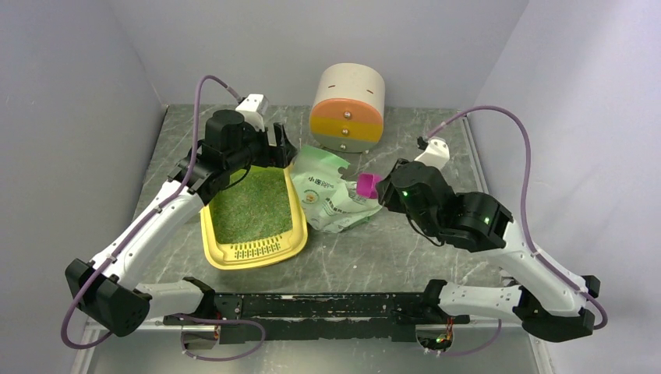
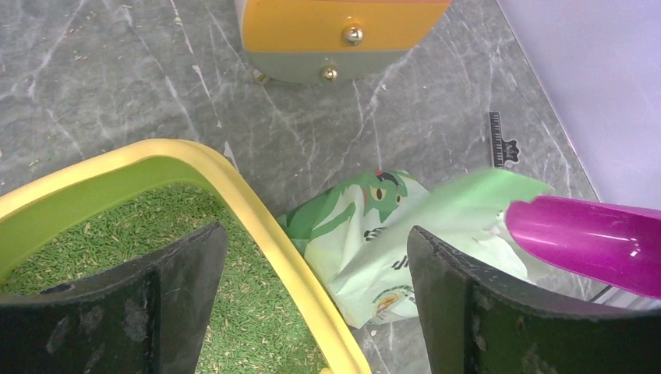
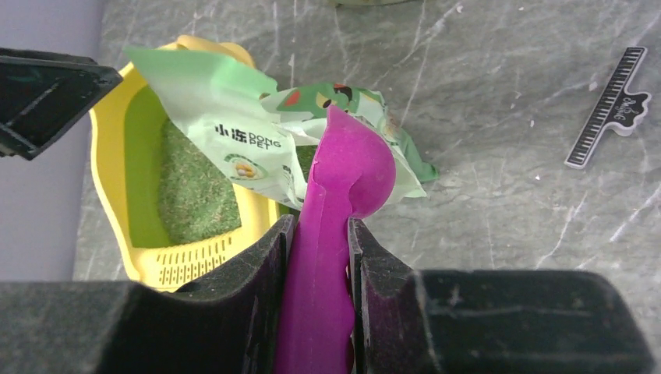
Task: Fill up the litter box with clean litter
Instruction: 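Scoop the cat litter from the cat litter bag.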
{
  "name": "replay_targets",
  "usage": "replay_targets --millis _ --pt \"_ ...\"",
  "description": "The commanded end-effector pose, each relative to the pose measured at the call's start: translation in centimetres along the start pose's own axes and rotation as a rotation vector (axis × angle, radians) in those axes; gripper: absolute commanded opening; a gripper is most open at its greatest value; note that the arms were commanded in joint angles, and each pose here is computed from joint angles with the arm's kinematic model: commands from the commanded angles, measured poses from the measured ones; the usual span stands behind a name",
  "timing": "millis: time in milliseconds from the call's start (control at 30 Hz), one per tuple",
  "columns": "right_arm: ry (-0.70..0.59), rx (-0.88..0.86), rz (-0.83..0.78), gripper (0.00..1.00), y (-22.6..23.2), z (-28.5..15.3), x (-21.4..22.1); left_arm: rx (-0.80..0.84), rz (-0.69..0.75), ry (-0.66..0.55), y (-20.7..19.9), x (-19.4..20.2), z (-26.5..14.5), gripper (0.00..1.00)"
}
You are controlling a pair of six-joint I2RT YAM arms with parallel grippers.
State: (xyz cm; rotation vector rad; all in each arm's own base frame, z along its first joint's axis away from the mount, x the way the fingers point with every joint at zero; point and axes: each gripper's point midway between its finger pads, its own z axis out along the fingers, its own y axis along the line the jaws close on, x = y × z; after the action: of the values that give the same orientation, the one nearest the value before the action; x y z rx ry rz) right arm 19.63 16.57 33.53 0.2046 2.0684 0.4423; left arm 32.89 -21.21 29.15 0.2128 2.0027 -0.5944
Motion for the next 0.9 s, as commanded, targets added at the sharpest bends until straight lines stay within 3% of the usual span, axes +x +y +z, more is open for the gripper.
replay_targets --millis 0,533,867 --pt "-0.03 0.05 -0.012 0.0 -1.3 -0.3 -0.7 0.083 0.03 -0.015 -1.6 -0.7 0.1 0.89" --pt "0.028 0.018 -0.061 0.0 -0.2 0.6 0.8 0.176 0.06 0.018 -3.0 0.2 0.5 0.89" --pt "0.174 -0.037 -0.071 0.0 -0.3 4.3 3.1 0.197 0.063 0.031 -3.3 0.3 0.7 0.9"
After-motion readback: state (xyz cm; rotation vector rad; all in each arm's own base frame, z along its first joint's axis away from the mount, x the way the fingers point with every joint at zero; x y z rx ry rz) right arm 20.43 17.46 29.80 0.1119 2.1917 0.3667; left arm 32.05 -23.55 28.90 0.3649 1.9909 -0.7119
